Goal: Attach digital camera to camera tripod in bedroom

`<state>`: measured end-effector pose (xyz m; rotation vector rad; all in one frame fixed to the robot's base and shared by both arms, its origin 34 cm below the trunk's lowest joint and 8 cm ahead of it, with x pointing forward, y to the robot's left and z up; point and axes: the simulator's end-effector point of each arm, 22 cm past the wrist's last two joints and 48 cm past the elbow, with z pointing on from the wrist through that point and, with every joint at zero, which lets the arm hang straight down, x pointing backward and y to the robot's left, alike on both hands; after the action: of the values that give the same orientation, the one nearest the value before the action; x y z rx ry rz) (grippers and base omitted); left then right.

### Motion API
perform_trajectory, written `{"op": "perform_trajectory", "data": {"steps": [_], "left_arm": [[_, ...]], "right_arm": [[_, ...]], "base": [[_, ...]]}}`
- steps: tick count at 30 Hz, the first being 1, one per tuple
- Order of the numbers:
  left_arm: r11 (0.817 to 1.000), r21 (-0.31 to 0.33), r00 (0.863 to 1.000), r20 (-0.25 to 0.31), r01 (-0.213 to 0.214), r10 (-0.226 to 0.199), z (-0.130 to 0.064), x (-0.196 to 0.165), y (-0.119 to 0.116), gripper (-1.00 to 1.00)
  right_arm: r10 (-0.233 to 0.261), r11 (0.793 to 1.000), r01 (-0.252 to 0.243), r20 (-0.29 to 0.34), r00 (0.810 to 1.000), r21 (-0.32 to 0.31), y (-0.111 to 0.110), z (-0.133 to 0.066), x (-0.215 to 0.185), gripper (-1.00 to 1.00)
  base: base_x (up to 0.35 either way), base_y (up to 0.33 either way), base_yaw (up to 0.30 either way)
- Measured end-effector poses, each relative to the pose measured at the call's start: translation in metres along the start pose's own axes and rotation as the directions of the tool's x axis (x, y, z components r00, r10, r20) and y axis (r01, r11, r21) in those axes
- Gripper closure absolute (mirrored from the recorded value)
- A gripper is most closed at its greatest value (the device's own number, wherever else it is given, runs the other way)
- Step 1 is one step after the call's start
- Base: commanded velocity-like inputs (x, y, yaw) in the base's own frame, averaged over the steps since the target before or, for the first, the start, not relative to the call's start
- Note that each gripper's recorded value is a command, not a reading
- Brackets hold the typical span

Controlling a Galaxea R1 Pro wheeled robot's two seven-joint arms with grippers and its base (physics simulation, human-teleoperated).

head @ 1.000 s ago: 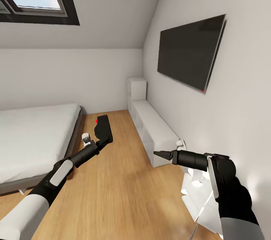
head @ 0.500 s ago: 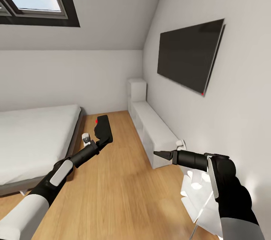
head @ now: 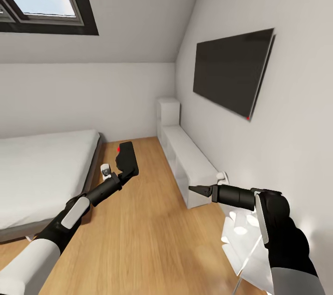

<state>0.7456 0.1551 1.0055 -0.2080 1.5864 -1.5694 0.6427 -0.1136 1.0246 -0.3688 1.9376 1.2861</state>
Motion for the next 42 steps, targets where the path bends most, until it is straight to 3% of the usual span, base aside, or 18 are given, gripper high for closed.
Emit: {"op": "perform_trajectory", "data": {"steps": [42], "left_arm": [[1.0,-0.01,1.0,-0.002,0.004,-0.004,0.005,-0.019,-0.048,1.0]], "right_arm": [[-0.002,1.0,0.002,-0.006,1.0,0.01,0.037,-0.013,-0.034,-1.0]], "base": [[0.0,0.0,0.0]]}}
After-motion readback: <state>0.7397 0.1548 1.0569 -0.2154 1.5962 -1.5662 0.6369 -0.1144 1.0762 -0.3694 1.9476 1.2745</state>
